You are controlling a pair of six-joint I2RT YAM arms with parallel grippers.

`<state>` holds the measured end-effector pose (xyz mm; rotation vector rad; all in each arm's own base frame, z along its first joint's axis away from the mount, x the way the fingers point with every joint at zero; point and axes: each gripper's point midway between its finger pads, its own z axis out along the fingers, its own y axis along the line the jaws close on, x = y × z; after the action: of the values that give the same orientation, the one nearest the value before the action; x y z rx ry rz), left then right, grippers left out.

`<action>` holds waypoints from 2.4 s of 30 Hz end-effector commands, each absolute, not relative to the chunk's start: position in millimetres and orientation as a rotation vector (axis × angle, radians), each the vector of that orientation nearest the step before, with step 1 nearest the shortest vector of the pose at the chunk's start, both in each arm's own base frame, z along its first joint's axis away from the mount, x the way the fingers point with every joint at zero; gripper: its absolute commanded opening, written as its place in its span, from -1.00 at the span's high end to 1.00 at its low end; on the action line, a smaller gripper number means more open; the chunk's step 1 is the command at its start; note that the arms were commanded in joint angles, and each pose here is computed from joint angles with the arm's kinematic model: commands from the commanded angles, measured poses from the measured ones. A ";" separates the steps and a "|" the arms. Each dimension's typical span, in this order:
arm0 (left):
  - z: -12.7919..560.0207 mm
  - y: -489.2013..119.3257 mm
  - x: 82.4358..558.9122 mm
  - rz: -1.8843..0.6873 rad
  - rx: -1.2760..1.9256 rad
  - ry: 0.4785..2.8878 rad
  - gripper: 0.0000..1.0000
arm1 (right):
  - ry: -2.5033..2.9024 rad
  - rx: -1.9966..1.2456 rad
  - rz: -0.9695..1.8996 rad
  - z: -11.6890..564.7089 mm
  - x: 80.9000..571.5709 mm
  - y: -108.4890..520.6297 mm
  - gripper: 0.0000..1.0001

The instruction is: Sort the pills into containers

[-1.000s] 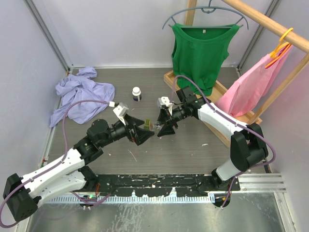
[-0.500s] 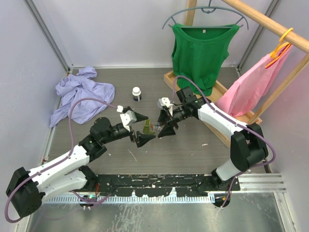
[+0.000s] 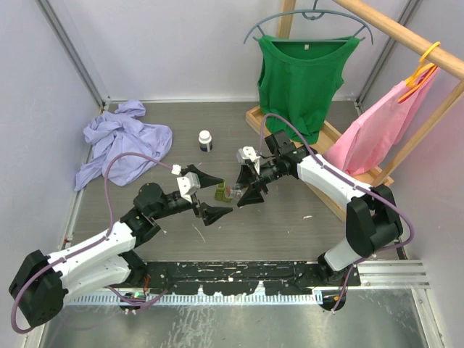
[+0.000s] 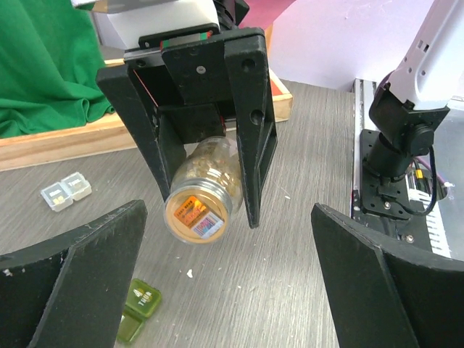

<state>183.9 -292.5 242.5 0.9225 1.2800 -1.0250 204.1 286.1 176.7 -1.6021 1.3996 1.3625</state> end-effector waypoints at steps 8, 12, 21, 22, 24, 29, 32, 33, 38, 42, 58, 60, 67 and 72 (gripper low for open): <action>266.9 -281.4 179.8 -1.018 0.845 1.161 -0.97 | 1.306 -1.613 1.365 194.5 205.2 288.3 0.98; 265.0 -282.3 180.1 -1.014 0.856 1.163 -0.99 | 1.302 -1.614 1.368 195.1 204.3 288.4 0.98; 265.1 -296.2 193.5 -1.017 0.931 1.154 -0.89 | 1.296 -1.615 1.367 196.4 203.8 288.2 0.98; 266.1 -297.8 195.6 -1.024 0.931 1.153 -0.85 | 1.296 -1.615 1.366 196.5 204.0 288.1 0.98; 267.0 -301.1 198.4 -1.038 0.938 1.150 -0.81 | 1.297 -1.615 1.368 196.0 203.8 288.0 0.98; 263.3 -305.7 203.6 -1.051 0.947 1.164 -0.63 | 1.295 -1.618 1.365 196.2 203.7 288.1 0.98; 262.1 -305.1 203.8 -1.057 0.945 1.166 -0.55 | 1.296 -1.618 1.365 196.0 204.1 288.0 0.98; 262.5 -304.8 203.9 -1.057 0.943 1.165 -0.53 | 1.295 -1.617 1.364 196.0 204.3 287.8 0.98; 261.1 -304.2 206.2 -1.054 0.936 1.173 -0.35 | 1.296 -1.618 1.368 195.9 203.5 288.1 0.98; 259.7 -304.6 207.4 -1.055 0.935 1.178 -0.27 | 1.297 -1.618 1.368 195.5 203.7 287.8 0.98; 253.1 -307.4 207.2 -1.092 0.944 1.197 0.09 | 1.296 -1.618 1.366 196.0 203.9 287.8 0.98; 254.1 -307.5 206.7 -1.096 0.945 1.194 0.26 | 1.295 -1.619 1.368 196.1 203.1 287.9 0.98; 259.4 -308.8 203.9 -1.141 0.923 1.205 0.92 | 1.298 -1.619 1.363 195.8 203.9 287.6 0.97; 269.7 -309.5 204.1 -1.256 0.793 1.318 1.00 | 1.327 -1.619 1.342 192.0 208.8 286.9 0.97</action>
<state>200.3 -306.1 220.4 0.9079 1.3732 -1.1709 200.0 283.2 177.6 -1.6174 1.3813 1.3720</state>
